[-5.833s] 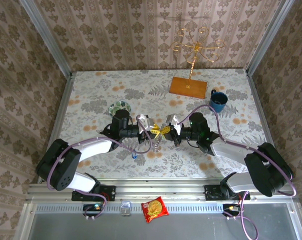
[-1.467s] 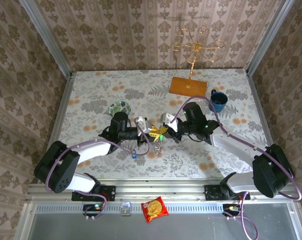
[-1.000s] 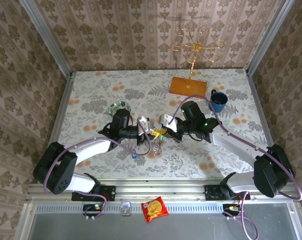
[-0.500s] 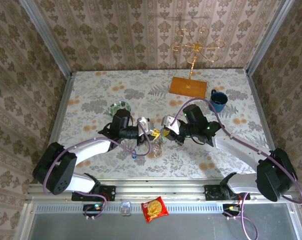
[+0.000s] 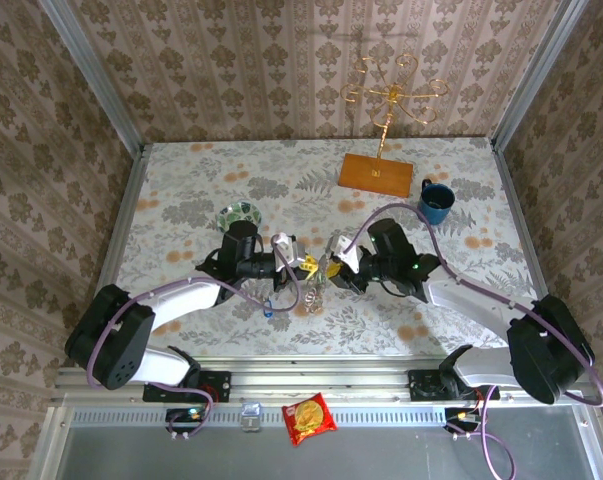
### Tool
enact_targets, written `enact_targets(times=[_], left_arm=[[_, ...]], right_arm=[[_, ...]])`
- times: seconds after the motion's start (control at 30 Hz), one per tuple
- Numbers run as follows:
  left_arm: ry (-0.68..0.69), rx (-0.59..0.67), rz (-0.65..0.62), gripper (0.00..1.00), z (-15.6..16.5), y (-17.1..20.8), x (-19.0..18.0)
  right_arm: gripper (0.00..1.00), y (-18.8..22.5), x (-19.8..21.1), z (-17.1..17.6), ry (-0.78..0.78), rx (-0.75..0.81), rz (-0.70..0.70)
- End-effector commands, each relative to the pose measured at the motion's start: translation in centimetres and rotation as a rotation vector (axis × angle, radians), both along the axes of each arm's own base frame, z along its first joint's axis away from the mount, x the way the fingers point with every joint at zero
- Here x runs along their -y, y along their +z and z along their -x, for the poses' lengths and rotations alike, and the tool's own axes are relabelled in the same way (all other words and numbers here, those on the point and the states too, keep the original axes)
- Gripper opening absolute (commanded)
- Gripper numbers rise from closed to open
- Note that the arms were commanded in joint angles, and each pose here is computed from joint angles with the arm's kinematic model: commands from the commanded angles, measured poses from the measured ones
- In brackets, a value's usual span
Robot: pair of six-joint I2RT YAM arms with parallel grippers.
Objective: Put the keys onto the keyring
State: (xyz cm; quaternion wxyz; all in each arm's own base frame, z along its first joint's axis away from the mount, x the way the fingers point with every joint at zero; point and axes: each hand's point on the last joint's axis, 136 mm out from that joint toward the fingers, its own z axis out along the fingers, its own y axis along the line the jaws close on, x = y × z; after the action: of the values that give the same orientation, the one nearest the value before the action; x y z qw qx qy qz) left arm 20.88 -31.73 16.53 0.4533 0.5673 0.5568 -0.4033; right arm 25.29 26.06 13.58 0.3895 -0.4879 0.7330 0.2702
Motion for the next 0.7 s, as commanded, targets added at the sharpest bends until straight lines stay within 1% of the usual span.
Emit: enact_targets(times=[0.0, 0.03, 0.3, 0.5, 0.67], left_arm=[[-0.01, -0.004, 0.06, 0.0, 0.2, 1.3, 0.0], [-0.011, -0.008, 0.067, 0.0, 0.2, 1.4, 0.0], [0.002, -0.025, 0.109, 0.0, -0.1, 2.0, 0.0], [0.008, -0.033, 0.108, 0.0, -0.3, 2.0, 0.0], [0.017, -0.04, 0.116, 0.0, -0.5, 2.1, 0.1]], right_arm=[[0.28, 2.8, -0.2, -0.5, -0.013, 0.076, -0.121], [0.3, 2.8, -0.1, -0.5, -0.011, 0.084, -0.126], [0.37, 0.6, -0.8, -0.2, 0.008, 0.024, -0.115], [0.39, -0.2, -1.8, -0.6, 0.008, 0.022, -0.136], [0.4, -0.2, -2.5, -1.4, -0.013, 0.059, -0.153]])
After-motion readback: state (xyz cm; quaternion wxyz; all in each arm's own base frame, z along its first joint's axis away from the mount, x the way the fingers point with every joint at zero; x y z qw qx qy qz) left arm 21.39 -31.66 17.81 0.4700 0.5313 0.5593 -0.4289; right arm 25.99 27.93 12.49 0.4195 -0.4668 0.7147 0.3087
